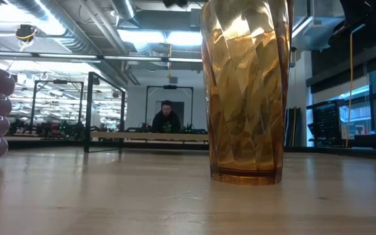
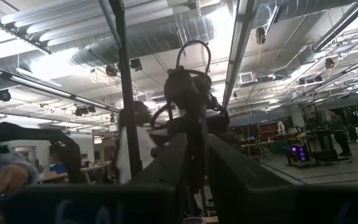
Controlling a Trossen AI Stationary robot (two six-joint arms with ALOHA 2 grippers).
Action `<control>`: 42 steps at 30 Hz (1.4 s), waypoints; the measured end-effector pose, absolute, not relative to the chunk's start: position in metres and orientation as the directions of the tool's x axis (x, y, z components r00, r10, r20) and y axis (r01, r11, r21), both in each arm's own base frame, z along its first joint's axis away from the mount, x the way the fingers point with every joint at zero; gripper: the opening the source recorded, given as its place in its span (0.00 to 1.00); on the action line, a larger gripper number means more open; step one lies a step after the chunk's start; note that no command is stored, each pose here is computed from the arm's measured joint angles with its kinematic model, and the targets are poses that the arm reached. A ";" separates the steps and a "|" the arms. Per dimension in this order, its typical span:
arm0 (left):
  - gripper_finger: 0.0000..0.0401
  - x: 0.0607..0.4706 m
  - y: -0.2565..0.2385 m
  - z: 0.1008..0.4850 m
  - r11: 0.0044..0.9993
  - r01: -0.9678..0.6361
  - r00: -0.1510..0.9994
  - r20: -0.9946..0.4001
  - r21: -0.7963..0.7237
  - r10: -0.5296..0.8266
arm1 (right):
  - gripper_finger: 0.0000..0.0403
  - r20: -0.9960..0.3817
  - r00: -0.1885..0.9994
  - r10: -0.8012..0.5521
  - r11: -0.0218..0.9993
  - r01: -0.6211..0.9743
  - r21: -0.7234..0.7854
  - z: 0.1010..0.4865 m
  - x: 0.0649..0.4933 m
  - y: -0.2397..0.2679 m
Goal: Stack small to large cups/mugs on shelf
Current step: Put the brown cup on the shelf
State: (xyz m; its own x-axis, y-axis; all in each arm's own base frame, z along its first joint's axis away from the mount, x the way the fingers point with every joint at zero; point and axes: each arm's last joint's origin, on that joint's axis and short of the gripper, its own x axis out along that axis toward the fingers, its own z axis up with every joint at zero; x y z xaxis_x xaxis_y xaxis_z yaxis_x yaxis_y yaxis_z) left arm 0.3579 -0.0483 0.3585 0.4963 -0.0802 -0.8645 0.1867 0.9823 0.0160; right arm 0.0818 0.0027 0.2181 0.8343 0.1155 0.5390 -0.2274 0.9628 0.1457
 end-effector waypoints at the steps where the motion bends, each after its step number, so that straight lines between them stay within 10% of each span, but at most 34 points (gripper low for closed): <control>1: 0.04 0.363 -0.049 0.355 0.982 0.186 0.491 -0.868 0.014 -0.081 | 0.15 0.539 0.834 0.116 0.963 -0.227 0.146 0.218 0.082 0.003; 18: 0.38 0.389 -0.078 0.348 0.995 0.027 0.575 -0.813 -0.097 -0.095 | 0.15 0.539 0.834 0.116 0.963 -0.227 0.145 0.218 0.082 0.003; 42: 0.38 0.425 -0.093 0.288 0.973 -0.097 0.477 -0.868 -0.210 -0.140 | 0.15 0.526 0.843 0.115 0.963 -0.225 0.148 0.217 0.083 0.003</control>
State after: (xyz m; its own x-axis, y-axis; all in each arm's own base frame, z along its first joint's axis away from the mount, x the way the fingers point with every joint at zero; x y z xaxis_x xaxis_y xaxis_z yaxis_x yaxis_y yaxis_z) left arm 0.4246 -0.0933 0.2881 0.4768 -0.1401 -0.8678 -0.0969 0.9728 -0.2103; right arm 0.0825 0.0027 0.2170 0.8425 0.1155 0.5262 -0.2246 0.9631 0.1483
